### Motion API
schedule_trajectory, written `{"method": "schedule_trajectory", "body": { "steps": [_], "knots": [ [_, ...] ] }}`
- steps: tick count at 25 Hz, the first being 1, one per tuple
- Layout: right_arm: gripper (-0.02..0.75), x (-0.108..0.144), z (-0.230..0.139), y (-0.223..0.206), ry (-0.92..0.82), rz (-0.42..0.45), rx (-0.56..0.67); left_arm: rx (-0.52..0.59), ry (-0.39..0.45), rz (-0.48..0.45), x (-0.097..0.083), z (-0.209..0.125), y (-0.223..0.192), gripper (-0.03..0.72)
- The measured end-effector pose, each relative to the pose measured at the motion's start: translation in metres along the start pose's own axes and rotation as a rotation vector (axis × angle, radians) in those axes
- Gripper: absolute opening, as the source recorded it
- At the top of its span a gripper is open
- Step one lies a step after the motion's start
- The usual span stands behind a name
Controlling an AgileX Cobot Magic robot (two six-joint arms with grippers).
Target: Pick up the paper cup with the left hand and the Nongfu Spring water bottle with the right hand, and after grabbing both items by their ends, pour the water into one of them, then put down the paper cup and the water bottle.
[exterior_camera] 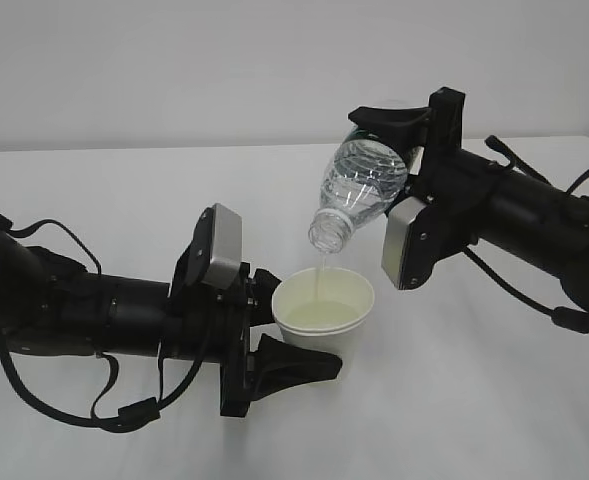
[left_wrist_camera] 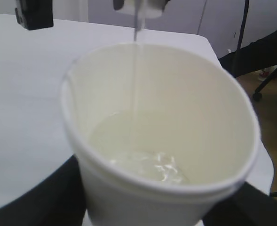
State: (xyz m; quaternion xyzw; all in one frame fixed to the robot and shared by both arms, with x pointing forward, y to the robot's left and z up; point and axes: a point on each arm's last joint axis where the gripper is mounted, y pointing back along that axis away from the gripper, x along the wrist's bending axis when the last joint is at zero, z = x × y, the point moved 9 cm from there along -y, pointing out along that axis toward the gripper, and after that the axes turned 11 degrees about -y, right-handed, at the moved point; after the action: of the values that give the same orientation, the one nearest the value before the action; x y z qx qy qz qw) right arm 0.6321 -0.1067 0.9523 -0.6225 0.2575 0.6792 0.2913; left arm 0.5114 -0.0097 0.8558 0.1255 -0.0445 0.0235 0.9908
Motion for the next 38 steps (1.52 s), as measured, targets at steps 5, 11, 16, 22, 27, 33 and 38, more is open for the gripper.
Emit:
{"method": "schedule_trajectory", "body": {
  "steps": [5,11,16,22,27,33,38],
  "knots": [
    [0.456,-0.0001,-0.0003,0.0000,-0.001,-0.001,0.002,0.000,0.000,0.000,0.0000,0.0000,0.0000,0.474],
    [0.456,-0.0010,-0.0024,0.0000,-0.007,-0.005,0.013,0.000,0.000,0.000,0.0000,0.0000,0.0000,0.474],
    [0.456,-0.0014,-0.0034,0.0000,-0.010,-0.008,0.019,0.000,0.000,0.000,0.0000,0.0000,0.0000,0.474],
    [0.456,-0.0016,-0.0040,0.0000,-0.011,-0.009,0.022,0.000,0.000,0.000,0.0000,0.0000,0.0000,0.474],
    [0.456,-0.0017,-0.0043,0.0000,-0.012,-0.010,0.024,0.000,0.000,0.000,0.0000,0.0000,0.0000,0.474],
    [0.456,-0.0018,-0.0046,0.0000,-0.013,-0.010,0.025,0.000,0.000,0.000,0.0000,0.0000,0.0000,0.474],
    [0.456,-0.0019,-0.0048,0.0000,-0.014,-0.011,0.027,0.000,0.000,0.000,0.0000,0.0000,0.0000,0.474]
  ]
}}
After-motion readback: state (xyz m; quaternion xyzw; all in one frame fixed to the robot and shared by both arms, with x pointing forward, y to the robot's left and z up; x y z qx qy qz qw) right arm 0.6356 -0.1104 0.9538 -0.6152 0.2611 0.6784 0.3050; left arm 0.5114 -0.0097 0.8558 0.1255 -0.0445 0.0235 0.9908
